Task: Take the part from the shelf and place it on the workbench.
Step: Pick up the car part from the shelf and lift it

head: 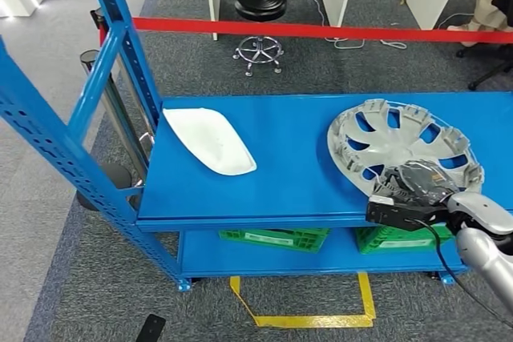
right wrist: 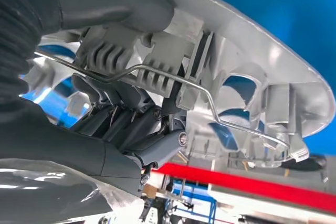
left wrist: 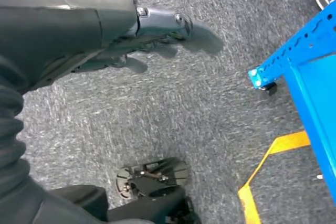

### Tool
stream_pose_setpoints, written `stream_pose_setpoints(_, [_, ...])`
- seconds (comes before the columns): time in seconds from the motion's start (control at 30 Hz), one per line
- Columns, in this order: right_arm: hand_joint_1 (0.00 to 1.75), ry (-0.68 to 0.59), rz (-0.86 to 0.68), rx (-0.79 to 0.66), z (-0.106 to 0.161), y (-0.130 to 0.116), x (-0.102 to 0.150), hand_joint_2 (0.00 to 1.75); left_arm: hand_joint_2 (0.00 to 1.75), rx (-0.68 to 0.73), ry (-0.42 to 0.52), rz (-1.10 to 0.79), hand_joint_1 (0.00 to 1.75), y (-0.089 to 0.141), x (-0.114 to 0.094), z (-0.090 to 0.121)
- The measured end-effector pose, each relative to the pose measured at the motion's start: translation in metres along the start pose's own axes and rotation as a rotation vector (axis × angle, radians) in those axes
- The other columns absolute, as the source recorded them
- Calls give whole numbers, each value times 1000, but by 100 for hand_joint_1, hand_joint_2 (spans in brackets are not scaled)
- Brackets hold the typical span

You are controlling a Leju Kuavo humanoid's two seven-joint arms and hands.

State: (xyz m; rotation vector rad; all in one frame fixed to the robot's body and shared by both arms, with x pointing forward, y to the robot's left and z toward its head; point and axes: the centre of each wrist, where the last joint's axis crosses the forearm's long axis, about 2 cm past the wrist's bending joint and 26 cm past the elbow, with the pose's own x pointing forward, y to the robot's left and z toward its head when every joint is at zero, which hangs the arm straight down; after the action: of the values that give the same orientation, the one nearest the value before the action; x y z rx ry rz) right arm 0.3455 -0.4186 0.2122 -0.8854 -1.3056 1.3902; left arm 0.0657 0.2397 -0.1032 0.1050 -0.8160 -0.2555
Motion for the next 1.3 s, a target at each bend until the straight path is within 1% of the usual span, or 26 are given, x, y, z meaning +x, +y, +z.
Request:
stream_pose_setpoints(0.43, [175,19,13,-15,7,12,2,175,175,3,2,4,0,-1,0,0])
stream_pose_setpoints(0.7, [175,23,20,-27,9,12,3,175,175,3,5,2,0,-1,0,1])
stream_pose_setpoints(0.9, [175,20,36,-47,10,7,3,175,175,2,3,-5,0,-1,1,0])
stream_pose_setpoints(1.07, [175,1,58,-98,10,-3,2,175,175,1,1,1,0,-1,3,-1])
stream_pose_setpoints(1.3, [175,-8,96,-139,11,-6,5,175,175,-5,-1,2,0,-3,3,-1])
